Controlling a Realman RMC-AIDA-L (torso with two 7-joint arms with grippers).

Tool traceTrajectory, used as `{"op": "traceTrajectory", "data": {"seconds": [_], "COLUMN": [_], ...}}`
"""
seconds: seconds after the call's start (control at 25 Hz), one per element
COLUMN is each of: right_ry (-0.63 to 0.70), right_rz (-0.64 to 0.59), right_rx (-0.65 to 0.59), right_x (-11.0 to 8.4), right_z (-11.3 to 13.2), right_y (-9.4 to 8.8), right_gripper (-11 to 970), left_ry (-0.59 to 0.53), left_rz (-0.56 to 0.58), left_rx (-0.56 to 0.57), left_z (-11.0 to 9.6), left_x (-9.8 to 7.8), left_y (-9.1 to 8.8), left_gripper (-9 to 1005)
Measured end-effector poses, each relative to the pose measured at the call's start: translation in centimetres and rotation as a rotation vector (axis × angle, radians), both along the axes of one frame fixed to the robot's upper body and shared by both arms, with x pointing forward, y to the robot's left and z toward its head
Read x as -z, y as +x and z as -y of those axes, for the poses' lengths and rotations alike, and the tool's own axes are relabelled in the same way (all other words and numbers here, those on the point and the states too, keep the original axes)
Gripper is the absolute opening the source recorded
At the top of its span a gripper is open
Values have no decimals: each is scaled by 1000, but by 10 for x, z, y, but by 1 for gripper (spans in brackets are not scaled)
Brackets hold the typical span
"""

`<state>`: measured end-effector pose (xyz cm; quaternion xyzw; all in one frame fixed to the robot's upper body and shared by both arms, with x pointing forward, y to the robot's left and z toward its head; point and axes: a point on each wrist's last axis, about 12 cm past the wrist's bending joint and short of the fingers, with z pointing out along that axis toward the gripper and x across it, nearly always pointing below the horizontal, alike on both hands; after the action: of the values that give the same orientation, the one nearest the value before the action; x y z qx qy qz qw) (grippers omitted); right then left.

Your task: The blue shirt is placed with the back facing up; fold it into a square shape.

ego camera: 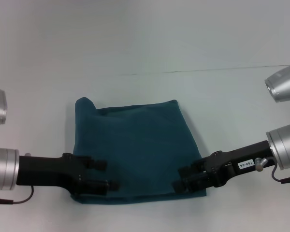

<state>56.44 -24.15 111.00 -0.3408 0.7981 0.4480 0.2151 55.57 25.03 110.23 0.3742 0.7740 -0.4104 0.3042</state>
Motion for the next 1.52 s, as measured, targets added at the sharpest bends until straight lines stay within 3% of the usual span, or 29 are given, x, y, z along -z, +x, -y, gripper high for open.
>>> {"op": "traceTrajectory", "data": {"seconds": [1.52], "right_ry": [1], "right_rz": [3], "right_rx": [-2], "right_x": [-1], "right_z": [0], "right_y": [1], "right_gripper": [724], "left_ry": [7], "left_rz": [21], "left_rx": [-20], "left_z": [-1], "left_x": [-1], "left_y": [2], "left_gripper": [823]}}
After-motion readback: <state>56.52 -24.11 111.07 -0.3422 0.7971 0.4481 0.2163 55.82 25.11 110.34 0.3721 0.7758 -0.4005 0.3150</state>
